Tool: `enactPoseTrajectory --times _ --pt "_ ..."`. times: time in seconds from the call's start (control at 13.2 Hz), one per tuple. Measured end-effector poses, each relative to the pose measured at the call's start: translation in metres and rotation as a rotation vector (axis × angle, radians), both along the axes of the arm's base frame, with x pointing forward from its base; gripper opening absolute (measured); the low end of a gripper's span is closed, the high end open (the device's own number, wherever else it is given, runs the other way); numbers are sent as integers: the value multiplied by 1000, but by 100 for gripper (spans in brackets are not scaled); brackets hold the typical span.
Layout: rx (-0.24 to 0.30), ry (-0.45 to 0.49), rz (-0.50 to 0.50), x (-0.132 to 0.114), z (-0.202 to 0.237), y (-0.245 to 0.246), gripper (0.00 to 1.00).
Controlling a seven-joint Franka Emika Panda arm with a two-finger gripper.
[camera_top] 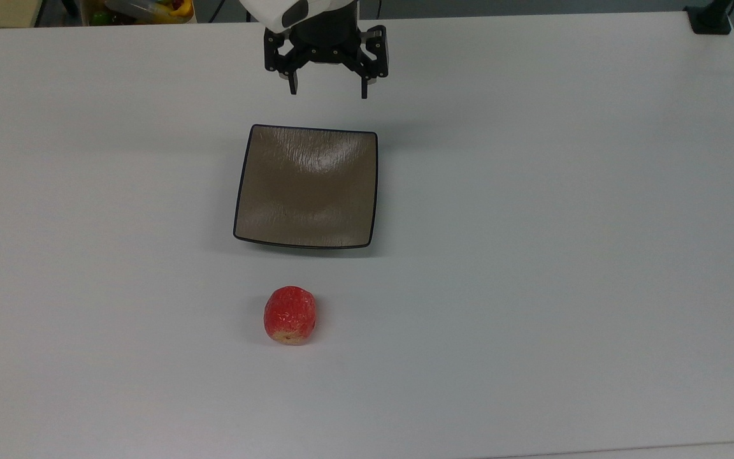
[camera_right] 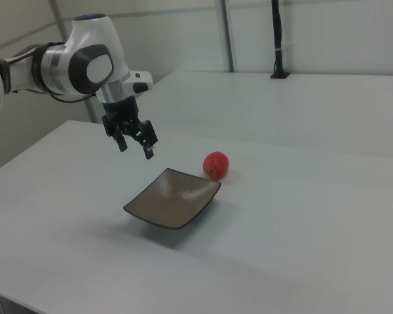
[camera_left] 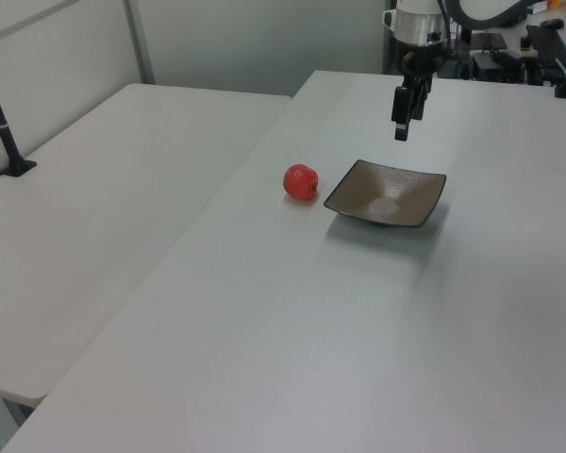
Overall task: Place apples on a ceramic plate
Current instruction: 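Move the gripper down over the red apple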
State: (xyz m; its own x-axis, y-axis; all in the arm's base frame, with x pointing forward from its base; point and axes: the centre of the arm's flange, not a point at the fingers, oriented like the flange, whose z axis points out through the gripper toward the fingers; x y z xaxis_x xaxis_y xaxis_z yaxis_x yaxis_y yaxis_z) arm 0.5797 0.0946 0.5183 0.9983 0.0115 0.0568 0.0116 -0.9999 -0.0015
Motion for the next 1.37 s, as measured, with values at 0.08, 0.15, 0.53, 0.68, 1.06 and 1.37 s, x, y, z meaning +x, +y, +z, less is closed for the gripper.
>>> enactPoseTrajectory --times 0.08,0.15,0.53,0.68,1.06,1.37 --pt "0 0 0 0 0 0 100" --pt "0 1 -1 2 -1 -1 100" --pt "41 -146 -9 57 -31 -1 100" --pt "17 -169 -3 84 -44 -6 100" --pt "-59 -223 9 156 -94 -29 100" --pt "-143 -267 60 180 -128 -31 100"
